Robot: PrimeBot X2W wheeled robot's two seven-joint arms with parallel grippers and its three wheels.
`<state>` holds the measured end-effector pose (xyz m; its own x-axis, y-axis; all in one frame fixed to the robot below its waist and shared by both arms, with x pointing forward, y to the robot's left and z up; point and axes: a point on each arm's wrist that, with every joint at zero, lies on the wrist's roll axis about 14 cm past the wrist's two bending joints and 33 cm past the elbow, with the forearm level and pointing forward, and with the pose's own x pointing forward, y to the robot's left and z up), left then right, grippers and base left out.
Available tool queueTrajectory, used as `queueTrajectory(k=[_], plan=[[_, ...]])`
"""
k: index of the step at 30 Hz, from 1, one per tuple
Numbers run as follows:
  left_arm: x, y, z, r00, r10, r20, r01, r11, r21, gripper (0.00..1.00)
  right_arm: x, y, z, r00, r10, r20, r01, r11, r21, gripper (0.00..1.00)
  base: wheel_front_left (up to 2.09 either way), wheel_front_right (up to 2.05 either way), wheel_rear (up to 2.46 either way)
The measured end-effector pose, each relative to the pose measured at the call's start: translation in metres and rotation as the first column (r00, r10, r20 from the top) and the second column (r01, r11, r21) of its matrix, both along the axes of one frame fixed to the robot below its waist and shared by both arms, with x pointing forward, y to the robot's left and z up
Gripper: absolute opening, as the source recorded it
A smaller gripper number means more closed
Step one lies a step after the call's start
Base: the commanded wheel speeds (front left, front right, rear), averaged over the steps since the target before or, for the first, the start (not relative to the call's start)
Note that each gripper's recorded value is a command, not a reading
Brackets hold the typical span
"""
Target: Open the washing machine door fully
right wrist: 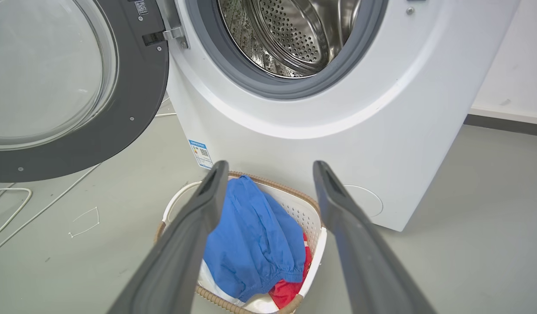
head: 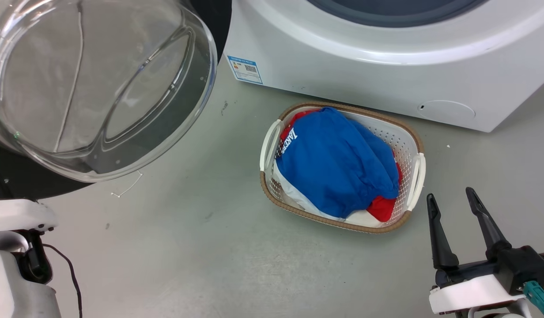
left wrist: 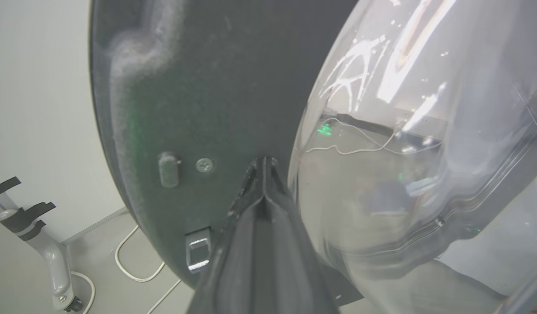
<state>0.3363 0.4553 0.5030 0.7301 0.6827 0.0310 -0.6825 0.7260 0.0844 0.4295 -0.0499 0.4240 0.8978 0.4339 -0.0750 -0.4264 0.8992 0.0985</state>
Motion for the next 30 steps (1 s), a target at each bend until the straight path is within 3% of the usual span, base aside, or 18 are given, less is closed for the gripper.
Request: queueTrajectory(k=[17,30], plan=[[-0.009,-0.003,0.004,1.0,-0.015,0.006,0.015,1.0,0.012,0.0,-0.006,-0.015,0.017,0.998,-0.044,0.034,0.044,0.999,-0.007,1.0,0.0,0.0,0.0],[-0.03,-0.054,0.02,0.987,-0.148,0.057,0.145,0.988,0.053,0.0,-0.032,-0.036,0.068,0.985,-0.102,0.142,0.099,0.995,0.027,1.0,0.0,0.0,0.0]])
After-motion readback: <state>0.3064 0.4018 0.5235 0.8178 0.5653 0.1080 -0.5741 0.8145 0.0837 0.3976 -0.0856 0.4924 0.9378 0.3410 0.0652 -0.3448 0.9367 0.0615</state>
